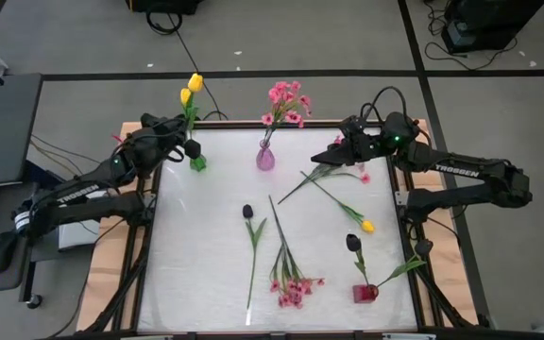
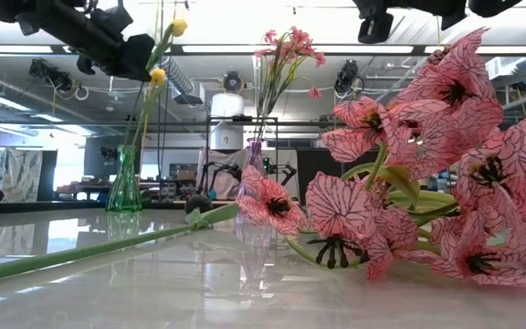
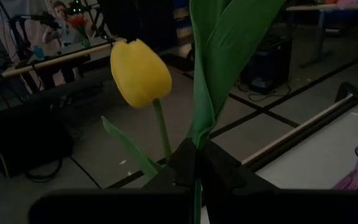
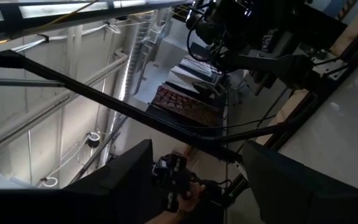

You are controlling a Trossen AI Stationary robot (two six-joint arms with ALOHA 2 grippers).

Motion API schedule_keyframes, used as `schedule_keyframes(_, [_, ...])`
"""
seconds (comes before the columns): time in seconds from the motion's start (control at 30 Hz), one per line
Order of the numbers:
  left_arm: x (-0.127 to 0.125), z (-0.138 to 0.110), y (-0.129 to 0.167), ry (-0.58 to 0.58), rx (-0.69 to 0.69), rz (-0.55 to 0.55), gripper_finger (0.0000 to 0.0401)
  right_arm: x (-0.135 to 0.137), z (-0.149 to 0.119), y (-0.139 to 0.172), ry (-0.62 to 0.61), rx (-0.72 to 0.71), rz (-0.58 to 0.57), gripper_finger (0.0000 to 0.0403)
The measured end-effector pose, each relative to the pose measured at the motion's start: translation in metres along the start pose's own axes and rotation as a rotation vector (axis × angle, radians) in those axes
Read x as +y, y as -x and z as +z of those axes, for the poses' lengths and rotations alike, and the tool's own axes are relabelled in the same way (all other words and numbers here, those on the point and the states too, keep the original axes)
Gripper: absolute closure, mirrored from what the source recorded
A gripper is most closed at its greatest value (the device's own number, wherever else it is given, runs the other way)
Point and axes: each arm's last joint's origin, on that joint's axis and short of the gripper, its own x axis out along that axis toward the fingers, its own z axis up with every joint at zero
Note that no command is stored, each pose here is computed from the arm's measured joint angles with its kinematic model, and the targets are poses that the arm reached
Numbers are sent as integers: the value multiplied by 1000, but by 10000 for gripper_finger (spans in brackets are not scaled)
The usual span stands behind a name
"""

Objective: Sort flowers into vase by color
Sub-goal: Put the top yellow flower into the green vase

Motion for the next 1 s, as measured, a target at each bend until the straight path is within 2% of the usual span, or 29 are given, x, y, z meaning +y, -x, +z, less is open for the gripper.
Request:
schedule_keyframes(0.53, [0, -2, 0, -4, 18, 0, 383, -1, 3, 2, 43, -38, -14, 145])
schedule_keyframes(1.0, [0, -2, 0, 4, 19, 0, 383, -1, 3, 2, 20, -40, -15, 145])
